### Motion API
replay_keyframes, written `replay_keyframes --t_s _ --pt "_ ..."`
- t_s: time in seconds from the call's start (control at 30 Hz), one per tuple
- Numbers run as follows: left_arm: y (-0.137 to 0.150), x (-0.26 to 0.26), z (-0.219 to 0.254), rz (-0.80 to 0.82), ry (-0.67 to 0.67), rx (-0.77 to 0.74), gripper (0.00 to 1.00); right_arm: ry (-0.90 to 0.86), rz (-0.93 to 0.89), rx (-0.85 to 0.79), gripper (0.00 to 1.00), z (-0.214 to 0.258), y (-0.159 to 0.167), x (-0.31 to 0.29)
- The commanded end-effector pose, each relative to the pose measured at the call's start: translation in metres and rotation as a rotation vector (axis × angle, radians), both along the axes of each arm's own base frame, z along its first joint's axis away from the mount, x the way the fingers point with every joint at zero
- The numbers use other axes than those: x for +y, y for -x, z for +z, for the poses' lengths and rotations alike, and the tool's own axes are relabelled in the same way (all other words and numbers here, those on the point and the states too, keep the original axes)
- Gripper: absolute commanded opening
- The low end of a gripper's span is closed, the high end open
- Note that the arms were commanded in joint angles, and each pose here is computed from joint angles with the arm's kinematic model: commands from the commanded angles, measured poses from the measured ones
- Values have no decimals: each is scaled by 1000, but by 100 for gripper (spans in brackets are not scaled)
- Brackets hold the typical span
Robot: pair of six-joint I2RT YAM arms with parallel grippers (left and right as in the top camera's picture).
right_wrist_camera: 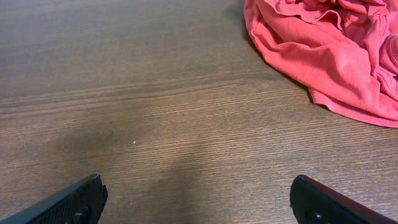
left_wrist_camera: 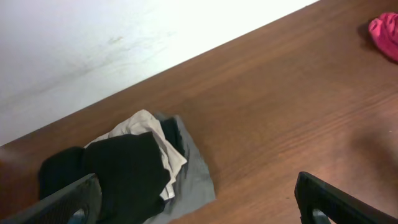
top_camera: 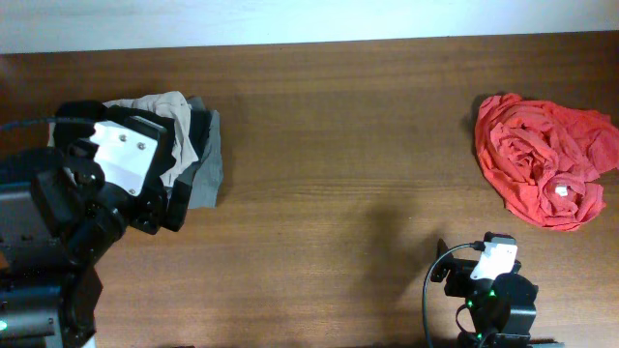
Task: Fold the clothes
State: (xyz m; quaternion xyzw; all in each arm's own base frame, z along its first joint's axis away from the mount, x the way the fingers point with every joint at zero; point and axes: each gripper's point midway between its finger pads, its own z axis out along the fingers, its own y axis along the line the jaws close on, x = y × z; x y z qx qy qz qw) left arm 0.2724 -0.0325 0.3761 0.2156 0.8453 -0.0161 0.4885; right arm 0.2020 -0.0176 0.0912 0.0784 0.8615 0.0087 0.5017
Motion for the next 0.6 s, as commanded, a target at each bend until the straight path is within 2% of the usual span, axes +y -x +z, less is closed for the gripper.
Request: replay_keyframes --t_s 0.0,0.17,0.4,0.57 --pt "5 9 -6 41 -52 -21 99 -13 -6 -10 99 0 -1 0" --pt "7 11 -33 53 -59 -102 99 -13 -5 -10 99 0 -1 0" --pt "16 10 -97 55 -63 -285 99 -13 -5 -10 99 0 -1 0" --pt "31 5 -157 37 -41 -315 99 -13 -5 -9 99 0 0 0"
